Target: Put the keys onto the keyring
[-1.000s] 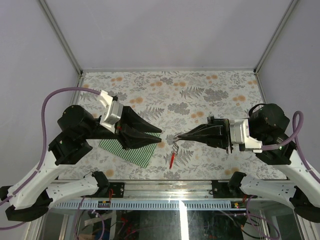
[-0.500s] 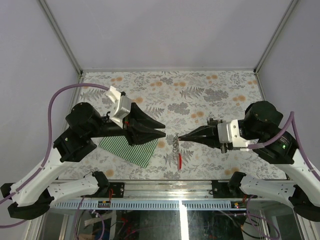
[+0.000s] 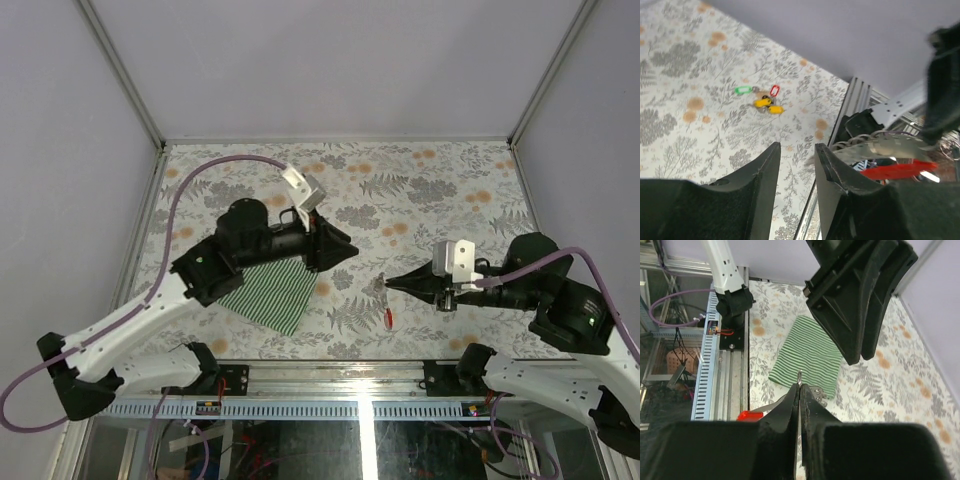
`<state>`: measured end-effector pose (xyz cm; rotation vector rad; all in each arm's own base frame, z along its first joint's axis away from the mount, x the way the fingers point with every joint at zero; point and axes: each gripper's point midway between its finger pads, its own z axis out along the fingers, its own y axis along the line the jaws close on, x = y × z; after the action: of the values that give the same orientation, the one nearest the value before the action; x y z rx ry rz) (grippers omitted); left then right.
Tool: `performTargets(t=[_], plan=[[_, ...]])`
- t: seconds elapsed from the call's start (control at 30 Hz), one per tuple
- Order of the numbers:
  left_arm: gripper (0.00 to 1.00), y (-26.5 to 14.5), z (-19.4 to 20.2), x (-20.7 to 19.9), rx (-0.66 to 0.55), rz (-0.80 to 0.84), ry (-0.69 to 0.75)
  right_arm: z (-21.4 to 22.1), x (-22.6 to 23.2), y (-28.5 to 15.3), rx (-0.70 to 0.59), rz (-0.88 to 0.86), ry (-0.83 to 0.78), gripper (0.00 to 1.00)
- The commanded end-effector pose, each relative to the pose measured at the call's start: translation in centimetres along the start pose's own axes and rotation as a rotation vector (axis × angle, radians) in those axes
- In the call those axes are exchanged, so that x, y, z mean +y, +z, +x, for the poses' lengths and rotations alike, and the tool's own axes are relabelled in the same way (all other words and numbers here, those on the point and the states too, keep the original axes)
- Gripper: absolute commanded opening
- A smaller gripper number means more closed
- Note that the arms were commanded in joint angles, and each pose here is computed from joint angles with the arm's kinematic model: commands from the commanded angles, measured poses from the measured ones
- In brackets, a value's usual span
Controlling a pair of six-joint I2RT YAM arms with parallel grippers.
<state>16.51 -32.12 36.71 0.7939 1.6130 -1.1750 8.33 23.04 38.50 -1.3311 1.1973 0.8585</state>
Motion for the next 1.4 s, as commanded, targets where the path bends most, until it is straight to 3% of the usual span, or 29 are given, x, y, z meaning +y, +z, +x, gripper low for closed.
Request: performTargets(t=[0.0, 0.27, 0.5, 0.93, 1.17, 1.37], plan=[[0.35, 2.6, 0.0, 3.8, -0.059, -0.122, -0.064, 1.3, -1.0, -1.2, 0.046, 0.119, 0.094, 0.00], [0.35, 8.3, 5.0, 9.1, 0.033, -0.190, -0.166, 2.4, -1.7, -3.6, 0.064, 0.264, 0.206, 0.00], [0.35, 15.1, 12.2, 12.5, 0.196, -0.210, -0.254, 1.6, -2.4, -5.6, 0.003, 0.375, 0.282, 0.00], [0.38, 26.7, 21.5, 11.8, 0.353, -0.219, -0.266, 0.3, -2.9, -5.4, -0.056, 0.392, 0.313, 0.00], [0.39, 29.8, 23.5, 11.6, 0.376, -0.296, -0.217, 0.2, -2.9, -4.8, -0.068, 0.379, 0.318, 0.00], [0.47, 31.1, 25.0, 12.8, 0.403, -0.430, -0.151, 0.3, -2.7, -4.6, -0.075, 0.368, 0.326, 0.00]])
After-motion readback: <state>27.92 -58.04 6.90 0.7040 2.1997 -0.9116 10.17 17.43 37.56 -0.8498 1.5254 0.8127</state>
